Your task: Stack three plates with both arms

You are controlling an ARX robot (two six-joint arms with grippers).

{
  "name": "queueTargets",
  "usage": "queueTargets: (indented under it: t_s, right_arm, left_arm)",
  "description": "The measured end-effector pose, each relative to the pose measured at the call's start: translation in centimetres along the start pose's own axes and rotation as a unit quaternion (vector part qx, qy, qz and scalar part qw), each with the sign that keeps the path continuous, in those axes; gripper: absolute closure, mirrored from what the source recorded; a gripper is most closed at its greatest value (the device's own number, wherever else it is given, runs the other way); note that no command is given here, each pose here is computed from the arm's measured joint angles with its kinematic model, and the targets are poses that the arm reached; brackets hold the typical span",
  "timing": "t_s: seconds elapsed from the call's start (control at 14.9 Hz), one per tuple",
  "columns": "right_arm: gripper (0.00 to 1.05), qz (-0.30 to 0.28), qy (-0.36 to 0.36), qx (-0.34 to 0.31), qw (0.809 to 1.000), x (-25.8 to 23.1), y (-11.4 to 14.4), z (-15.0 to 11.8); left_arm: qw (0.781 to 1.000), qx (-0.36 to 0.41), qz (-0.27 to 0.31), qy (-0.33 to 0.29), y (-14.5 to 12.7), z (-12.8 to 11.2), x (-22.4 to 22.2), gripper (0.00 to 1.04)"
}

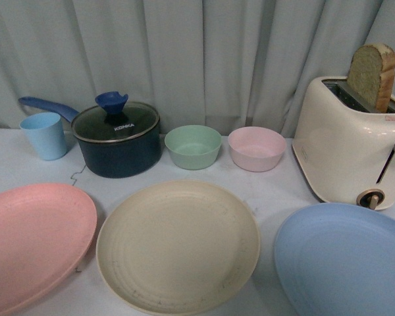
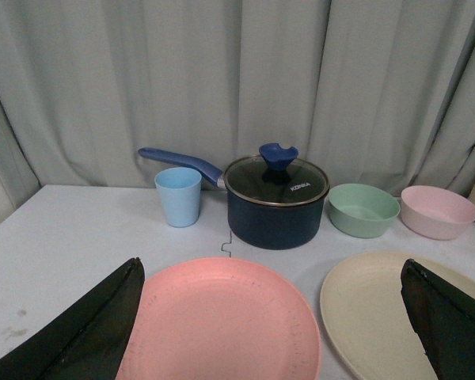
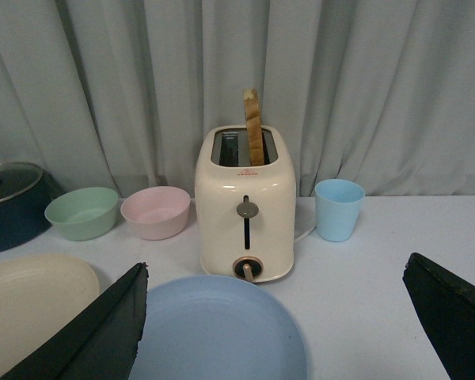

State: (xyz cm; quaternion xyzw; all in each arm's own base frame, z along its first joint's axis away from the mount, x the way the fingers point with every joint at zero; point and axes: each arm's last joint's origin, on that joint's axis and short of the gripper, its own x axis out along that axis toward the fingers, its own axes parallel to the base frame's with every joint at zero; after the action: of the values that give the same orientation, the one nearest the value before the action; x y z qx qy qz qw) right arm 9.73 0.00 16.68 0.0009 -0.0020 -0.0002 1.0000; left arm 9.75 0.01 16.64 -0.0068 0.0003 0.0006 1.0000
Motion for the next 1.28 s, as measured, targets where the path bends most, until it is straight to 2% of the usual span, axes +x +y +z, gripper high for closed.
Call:
queueTargets:
  t_s: [1.28]
  right_arm:
    - [0.06,0.0,0.0,0.0,1.0,0.0,0.0,0.0]
  left_arm:
    - [1.0,0.0,0.0,0.0,0.0,0.0,0.0,0.07]
